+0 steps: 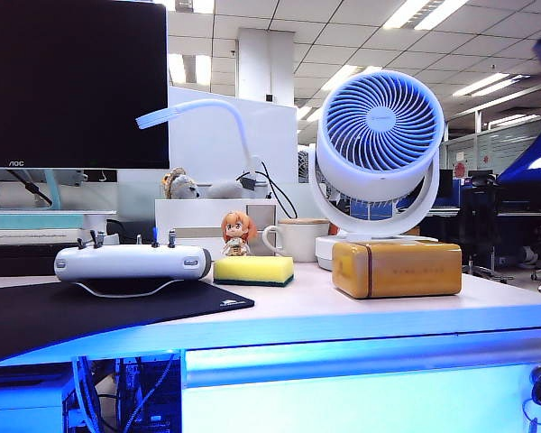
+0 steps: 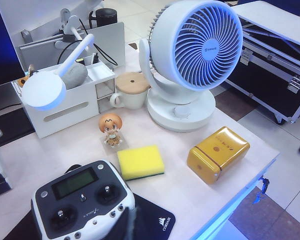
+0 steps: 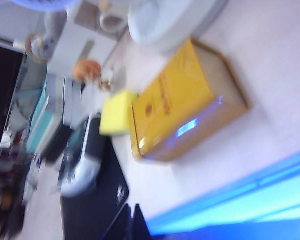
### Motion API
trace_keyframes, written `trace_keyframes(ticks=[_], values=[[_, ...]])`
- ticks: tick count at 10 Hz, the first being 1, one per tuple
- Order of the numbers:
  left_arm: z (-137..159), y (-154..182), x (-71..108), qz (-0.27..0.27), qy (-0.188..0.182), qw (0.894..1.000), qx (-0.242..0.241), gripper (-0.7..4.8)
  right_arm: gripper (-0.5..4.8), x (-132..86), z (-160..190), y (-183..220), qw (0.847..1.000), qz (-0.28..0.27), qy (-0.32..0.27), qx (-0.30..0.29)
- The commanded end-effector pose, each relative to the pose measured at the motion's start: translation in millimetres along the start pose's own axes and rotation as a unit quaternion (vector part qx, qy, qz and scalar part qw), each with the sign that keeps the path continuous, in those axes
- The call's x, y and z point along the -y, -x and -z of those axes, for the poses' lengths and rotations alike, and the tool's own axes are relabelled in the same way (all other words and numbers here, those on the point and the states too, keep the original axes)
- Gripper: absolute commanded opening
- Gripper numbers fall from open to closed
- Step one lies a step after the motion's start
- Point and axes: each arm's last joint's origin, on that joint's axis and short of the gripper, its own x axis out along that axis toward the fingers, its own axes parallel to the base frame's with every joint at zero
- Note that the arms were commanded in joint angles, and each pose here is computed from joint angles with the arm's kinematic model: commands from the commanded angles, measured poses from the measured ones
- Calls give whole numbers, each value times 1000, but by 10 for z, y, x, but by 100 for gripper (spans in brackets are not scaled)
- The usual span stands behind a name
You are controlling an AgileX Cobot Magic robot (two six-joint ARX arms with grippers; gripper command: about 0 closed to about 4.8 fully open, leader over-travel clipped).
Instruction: Open the drawer, place the cleaning sponge inside, then close the drawer.
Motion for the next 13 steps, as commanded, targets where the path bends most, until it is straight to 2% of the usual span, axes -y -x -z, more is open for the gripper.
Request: trace_keyframes(ticks=[1,4,6,8,9,13], values=[[-30,7,3,4,-2,1000,11,-6,-5,229,127,-112,1000,-20,3,-16],[-30,7,3,4,-2,1000,11,-6,-5,574,213,-292,998,1,-41,-49],[-30,8,4,4,-2,1000,11,-6,-4,787,250,-392,994,-17,-64,-86],[-30,8,4,4,-3,1000,10,-6,-4,898,170,-441,993,-82,-26,-80],[-30,8,4,4,-3,1000,10,-6,-4,924,149,-435,992,-94,-19,-79],[-29,7,3,4,-3,1000,10,-6,-4,1194,-49,-92,995,-98,-15,-25]])
